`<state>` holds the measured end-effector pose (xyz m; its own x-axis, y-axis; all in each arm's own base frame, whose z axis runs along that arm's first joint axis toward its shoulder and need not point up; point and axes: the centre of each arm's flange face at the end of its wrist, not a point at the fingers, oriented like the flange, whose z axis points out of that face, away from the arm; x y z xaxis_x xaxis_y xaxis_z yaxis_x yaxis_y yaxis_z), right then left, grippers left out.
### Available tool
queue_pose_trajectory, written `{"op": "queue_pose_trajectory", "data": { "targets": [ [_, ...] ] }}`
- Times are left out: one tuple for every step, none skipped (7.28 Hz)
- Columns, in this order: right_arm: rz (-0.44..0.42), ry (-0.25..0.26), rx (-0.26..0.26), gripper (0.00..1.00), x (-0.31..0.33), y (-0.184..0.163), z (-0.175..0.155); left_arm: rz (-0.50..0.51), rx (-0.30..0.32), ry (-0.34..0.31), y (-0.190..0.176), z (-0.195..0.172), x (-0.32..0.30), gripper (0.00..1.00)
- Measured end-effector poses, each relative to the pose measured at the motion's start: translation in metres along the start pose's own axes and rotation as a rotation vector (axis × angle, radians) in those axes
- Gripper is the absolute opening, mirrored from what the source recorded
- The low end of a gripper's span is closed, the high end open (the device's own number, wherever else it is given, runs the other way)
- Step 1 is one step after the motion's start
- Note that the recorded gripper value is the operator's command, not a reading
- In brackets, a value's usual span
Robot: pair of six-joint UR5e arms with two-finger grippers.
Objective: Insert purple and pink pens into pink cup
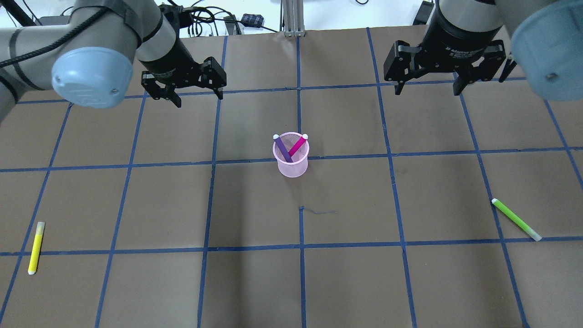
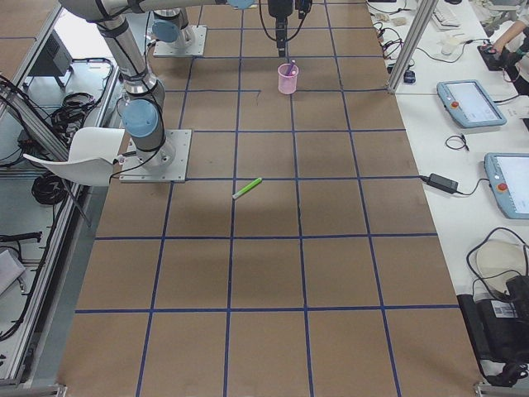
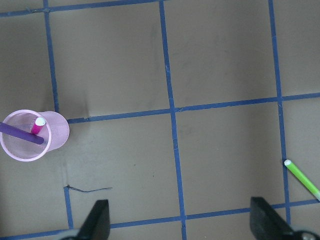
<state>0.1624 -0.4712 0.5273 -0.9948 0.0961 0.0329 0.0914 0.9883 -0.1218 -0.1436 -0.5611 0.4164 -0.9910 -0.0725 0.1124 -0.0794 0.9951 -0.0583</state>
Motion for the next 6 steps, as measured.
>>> {"op": "queue_pose_trajectory", "data": {
  "targets": [
    [0.001,0.001,0.002,1.00,0.001,0.000,0.000,0.015,-0.016,-0.035,0.008,-0.015,-0.019,1.00],
    [0.001,0.003,0.002,1.00,0.001,0.000,-0.001,0.042,-0.030,-0.099,0.020,-0.028,-0.032,1.00],
    [0.002,0.004,0.000,1.00,0.002,0.000,0.000,0.067,-0.052,-0.138,0.033,-0.041,-0.037,1.00],
    [0.002,0.005,-0.002,1.00,0.002,0.000,0.000,0.089,-0.064,-0.140,0.048,-0.055,-0.037,1.00],
    [0.003,0.005,-0.003,1.00,0.002,0.000,0.000,0.104,-0.062,-0.129,0.059,-0.066,-0.035,1.00],
    [0.003,0.004,-0.003,1.00,0.002,0.000,0.000,0.112,-0.058,-0.122,0.069,-0.074,-0.033,1.00]
  ]
}}
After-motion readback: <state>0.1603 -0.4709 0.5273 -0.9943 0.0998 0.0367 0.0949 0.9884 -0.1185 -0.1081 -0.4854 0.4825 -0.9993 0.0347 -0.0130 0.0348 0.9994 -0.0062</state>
